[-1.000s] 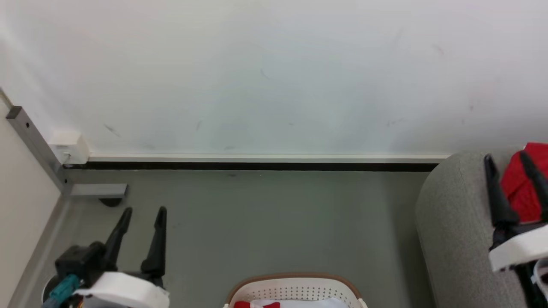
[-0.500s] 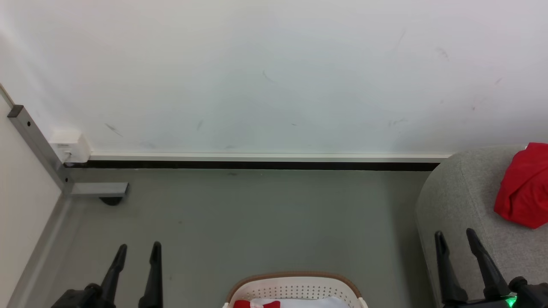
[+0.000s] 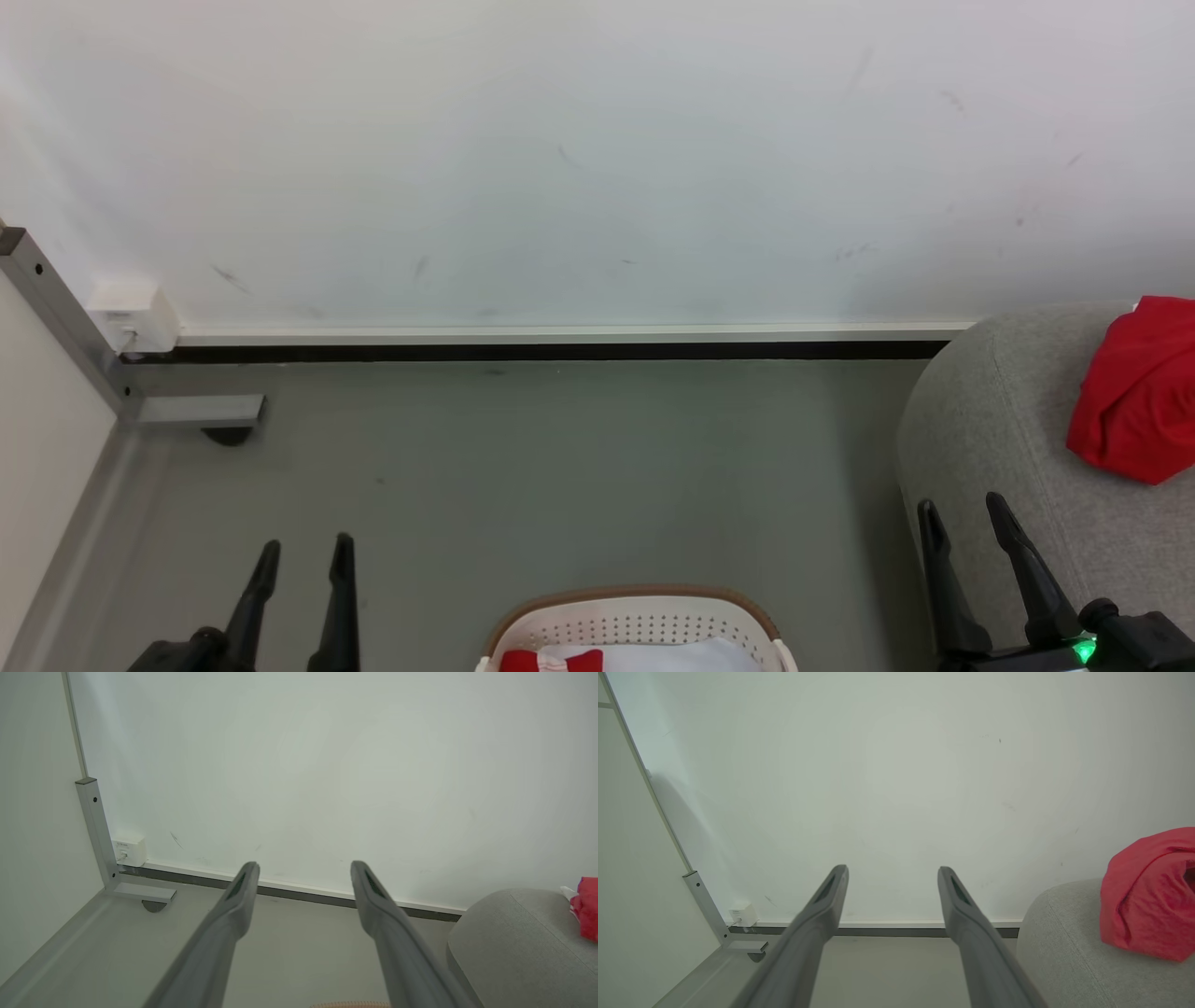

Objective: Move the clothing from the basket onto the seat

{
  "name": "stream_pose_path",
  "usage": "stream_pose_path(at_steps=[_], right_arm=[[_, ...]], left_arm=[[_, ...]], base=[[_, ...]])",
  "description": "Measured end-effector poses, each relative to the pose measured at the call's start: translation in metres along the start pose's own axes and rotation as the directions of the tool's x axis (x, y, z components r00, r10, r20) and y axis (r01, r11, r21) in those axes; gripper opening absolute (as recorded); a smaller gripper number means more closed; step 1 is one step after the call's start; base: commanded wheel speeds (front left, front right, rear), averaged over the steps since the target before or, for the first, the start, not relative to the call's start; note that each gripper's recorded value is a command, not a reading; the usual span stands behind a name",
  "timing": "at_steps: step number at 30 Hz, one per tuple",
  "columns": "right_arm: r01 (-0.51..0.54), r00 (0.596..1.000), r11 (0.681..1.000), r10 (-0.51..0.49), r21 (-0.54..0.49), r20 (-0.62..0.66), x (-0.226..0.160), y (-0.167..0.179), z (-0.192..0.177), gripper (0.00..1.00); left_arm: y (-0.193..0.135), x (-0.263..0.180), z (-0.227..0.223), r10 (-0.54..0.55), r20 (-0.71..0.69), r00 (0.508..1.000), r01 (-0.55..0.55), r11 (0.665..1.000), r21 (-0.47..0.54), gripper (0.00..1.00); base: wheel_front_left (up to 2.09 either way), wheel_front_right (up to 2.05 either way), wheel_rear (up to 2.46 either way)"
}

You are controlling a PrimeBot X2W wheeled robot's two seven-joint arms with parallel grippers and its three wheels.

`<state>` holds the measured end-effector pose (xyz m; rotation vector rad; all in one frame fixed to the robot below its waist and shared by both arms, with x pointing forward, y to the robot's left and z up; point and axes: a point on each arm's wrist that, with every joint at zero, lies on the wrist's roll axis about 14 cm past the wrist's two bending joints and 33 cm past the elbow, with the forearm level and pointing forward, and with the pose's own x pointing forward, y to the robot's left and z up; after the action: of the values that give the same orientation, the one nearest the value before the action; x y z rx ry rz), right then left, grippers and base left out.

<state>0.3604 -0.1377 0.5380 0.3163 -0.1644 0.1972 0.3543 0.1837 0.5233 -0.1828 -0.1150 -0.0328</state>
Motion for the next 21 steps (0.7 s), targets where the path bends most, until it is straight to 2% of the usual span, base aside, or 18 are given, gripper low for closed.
stream_pose_path(at_steps=[8,14,18,21], right_arm=[[-0.002,1.000,1.000,0.002,0.000,0.004,0.004,0.000,0.000,1.00],[-0.021,0.999,0.999,0.023,-0.047,0.045,0.026,-0.004,0.015,1.00],[-0.010,0.997,0.996,0.016,-0.088,0.073,0.046,-0.019,0.025,1.00],[0.011,0.995,0.995,-0.001,-0.098,0.097,0.060,-0.030,0.031,1.00]], left_arm=[[-0.007,0.004,-0.006,-0.028,-0.012,1.000,0.028,1.000,-0.004,1.00],[-0.030,0.029,-0.021,-0.125,-0.043,0.991,0.125,0.992,-0.001,1.00],[-0.052,0.054,-0.049,-0.214,-0.122,0.969,0.215,0.977,-0.006,1.00],[-0.069,0.066,-0.084,-0.283,-0.234,0.930,0.285,0.958,-0.022,1.00]], base=[[0.00,0.00,0.00],[0.00,0.00,0.00],[0.00,0.00,0.00],[0.00,0.00,0.00]])
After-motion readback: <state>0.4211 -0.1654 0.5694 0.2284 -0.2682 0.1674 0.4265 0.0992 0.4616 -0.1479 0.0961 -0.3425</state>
